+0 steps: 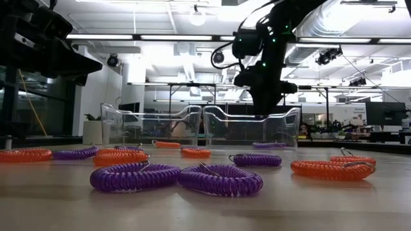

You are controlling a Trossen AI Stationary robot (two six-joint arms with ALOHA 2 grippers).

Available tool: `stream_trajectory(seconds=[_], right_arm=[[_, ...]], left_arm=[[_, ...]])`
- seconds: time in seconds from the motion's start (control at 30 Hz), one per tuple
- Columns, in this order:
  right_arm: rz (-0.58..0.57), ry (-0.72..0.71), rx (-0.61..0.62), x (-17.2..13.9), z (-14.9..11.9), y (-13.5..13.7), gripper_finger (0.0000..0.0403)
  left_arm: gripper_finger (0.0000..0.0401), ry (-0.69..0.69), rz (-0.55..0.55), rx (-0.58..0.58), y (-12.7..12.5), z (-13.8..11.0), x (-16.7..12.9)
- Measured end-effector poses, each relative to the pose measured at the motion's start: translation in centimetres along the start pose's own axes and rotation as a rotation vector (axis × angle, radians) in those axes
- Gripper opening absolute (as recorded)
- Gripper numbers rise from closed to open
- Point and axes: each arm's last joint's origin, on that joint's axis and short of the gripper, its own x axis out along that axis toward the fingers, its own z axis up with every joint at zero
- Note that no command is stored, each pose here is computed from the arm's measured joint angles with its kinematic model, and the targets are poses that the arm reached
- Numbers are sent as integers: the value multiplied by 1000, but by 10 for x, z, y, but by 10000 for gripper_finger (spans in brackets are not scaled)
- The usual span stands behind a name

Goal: Sort spring keychains
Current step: Put the orange spring keychain into the left bin

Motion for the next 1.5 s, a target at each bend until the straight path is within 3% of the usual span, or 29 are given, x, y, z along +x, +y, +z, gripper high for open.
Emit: stream_trajectory(seconds=[0.17, 0.3, 0.43, 0.6, 0.83, 1.0, 1.23, 1.5], right_arm=[[13, -25, -18, -14, -5, 4, 174], [41, -75, -61, -37, -14, 14, 186], [97, -111, -166, -59, -30, 31, 187], [171, -52, -343, -72, -62, 58, 187], [241, 120, -642, -58, -123, 79, 187], [249, 218, -807, -43, -175, 79, 182], [368, 122, -990, -44, -219, 75, 184], [397, 38, -1147, -35, -238, 74, 186]], left_arm=[[3, 0, 0, 0, 0, 0, 0], [3, 0, 0, 0, 0, 0, 0], [3, 0, 0, 0, 0, 0, 0], [3, 0, 0, 0, 0, 0, 0], [3, 0, 0, 0, 0, 0, 0], [3, 0, 0, 0, 0, 0, 0], [3, 0, 0, 0, 0, 0, 0], [3, 0, 0, 0, 0, 0, 0]])
